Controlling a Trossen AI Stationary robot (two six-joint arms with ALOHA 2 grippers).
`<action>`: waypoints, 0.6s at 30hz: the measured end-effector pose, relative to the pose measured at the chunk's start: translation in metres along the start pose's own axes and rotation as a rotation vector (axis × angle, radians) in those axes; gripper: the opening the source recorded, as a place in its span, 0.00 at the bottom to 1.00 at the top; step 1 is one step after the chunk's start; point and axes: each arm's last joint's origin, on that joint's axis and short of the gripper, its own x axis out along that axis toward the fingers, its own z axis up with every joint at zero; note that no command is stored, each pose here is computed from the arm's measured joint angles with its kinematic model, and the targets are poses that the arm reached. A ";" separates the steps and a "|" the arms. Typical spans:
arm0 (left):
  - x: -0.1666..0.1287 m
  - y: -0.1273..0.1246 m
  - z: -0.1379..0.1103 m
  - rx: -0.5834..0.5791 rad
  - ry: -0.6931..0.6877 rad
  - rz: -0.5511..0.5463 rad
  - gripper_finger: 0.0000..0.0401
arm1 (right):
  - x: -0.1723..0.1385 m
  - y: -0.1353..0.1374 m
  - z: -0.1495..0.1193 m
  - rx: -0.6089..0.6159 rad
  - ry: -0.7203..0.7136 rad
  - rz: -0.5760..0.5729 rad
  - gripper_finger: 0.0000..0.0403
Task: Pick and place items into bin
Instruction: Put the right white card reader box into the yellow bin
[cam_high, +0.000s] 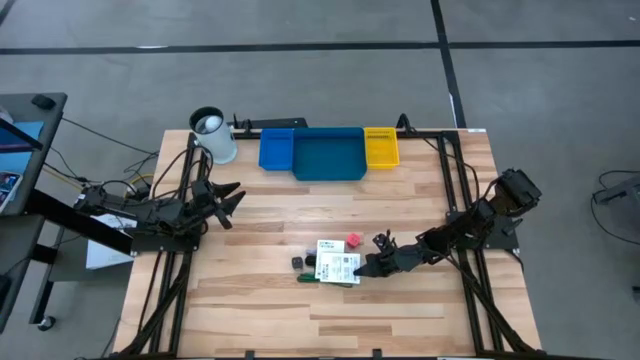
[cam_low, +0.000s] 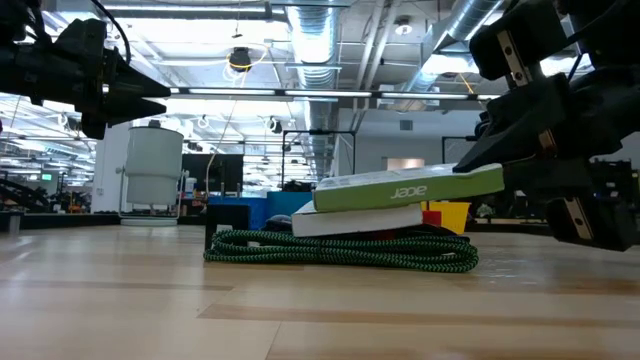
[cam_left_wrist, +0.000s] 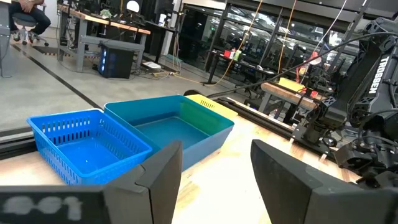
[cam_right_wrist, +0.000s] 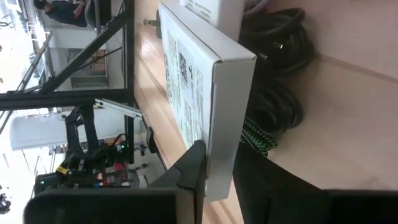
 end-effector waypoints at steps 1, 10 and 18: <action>0.000 0.000 0.000 0.000 0.000 0.000 0.45 | 0.000 0.000 0.000 0.000 0.000 0.000 0.15; 0.000 0.000 0.000 0.000 0.000 0.000 0.45 | 0.000 0.000 0.000 0.000 0.001 0.000 0.14; 0.000 0.000 0.000 0.000 0.000 0.000 0.45 | 0.000 0.002 -0.001 -0.012 0.035 0.023 0.14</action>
